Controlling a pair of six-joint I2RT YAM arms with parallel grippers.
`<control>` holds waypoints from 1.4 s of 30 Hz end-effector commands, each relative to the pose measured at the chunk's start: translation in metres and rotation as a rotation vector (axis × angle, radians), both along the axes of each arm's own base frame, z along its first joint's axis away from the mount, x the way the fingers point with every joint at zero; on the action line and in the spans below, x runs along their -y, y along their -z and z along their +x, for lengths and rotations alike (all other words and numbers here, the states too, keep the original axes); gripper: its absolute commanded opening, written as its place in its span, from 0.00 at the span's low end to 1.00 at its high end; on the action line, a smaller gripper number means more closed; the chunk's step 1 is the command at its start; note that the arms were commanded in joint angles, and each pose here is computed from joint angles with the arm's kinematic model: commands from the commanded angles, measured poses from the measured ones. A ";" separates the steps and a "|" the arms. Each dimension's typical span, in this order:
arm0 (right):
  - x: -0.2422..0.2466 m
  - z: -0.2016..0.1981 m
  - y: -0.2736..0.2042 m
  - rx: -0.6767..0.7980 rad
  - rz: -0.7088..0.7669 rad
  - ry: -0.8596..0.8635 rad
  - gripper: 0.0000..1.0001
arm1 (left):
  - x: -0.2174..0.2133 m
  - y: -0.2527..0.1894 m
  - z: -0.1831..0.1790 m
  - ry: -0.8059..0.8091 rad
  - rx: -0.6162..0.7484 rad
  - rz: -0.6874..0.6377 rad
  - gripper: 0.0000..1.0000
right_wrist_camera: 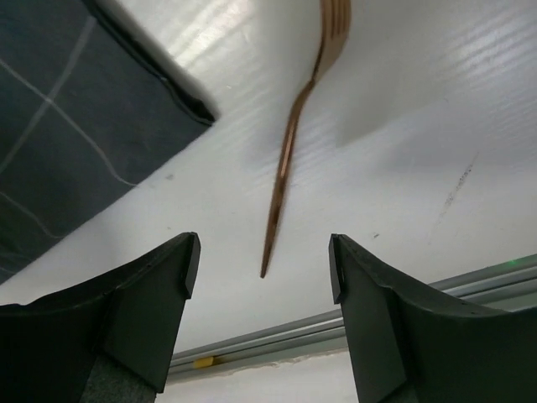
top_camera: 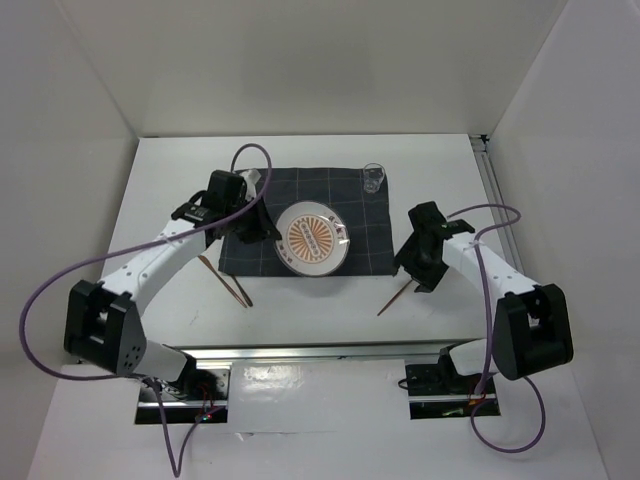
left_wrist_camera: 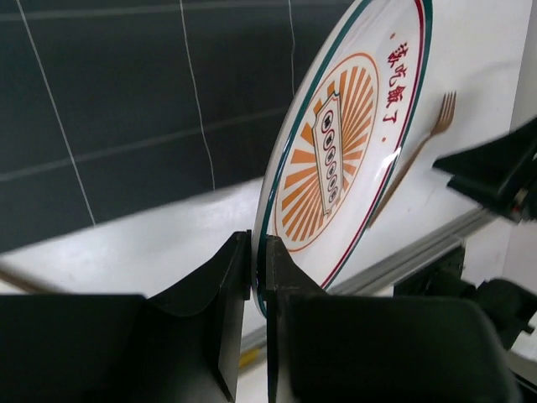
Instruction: Set the dinner table for one person
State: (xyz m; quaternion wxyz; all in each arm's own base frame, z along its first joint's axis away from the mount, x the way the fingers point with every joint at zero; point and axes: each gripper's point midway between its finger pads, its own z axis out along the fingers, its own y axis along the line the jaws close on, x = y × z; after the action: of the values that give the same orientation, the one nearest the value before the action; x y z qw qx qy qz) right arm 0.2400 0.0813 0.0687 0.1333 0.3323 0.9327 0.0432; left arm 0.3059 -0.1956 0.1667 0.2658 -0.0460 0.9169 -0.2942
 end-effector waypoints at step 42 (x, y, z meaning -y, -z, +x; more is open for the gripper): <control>-0.002 -0.004 0.054 -0.018 0.014 -0.015 0.64 | -0.003 0.110 0.140 -0.047 -0.219 -0.038 0.73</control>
State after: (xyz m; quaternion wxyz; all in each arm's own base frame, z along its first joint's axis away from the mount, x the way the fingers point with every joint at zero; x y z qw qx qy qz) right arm 0.2229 0.0884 0.0137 0.0994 0.3212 0.9400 0.0584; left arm 0.4440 -0.1951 0.0487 0.1602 -0.1129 0.9310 -0.3081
